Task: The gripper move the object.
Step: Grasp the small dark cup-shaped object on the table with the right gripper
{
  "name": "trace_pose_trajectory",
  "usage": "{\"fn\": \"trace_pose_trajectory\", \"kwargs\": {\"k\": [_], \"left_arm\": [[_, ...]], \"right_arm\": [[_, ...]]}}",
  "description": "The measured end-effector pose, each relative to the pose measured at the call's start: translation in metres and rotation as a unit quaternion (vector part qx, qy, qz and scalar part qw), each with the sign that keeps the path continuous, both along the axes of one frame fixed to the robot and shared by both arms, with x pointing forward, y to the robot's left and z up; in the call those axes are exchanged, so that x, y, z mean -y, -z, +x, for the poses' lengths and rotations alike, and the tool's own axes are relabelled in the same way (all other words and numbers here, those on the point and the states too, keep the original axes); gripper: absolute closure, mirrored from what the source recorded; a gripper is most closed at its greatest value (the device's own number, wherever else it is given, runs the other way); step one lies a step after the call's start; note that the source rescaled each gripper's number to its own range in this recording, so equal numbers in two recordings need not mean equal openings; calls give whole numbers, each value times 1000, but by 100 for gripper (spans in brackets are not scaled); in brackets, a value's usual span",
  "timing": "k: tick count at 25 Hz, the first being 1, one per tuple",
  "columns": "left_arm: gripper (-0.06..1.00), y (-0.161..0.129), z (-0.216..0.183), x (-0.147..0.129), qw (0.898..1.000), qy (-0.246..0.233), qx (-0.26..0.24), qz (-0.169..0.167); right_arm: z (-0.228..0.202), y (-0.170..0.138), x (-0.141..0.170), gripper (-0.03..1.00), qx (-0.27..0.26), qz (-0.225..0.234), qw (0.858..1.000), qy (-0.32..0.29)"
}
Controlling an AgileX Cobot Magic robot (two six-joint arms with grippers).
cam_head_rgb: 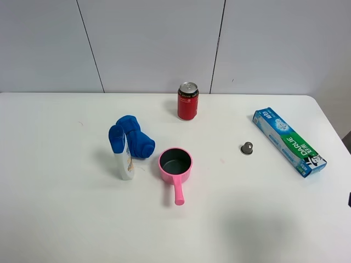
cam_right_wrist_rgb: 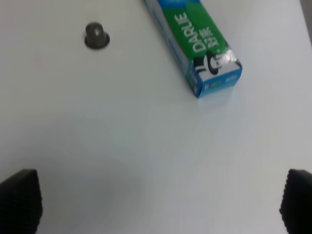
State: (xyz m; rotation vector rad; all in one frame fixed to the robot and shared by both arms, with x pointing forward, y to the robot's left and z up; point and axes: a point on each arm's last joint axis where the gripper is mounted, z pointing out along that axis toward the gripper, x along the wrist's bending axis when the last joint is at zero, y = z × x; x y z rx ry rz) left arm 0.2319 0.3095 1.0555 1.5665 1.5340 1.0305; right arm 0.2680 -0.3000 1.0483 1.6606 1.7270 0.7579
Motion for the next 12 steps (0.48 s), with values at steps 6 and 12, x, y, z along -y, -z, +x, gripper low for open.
{"fn": "trace_pose_trajectory", "kwargs": {"k": [6,12], "left_arm": [[-6,0,0,0,1000,0,0,0],[-6,0,0,0,1000,0,0,0]], "right_arm": [[46,16,0,-3,-156,-4,988,-4],[92,1,0,-3,-132,-45,989,-48]]}}
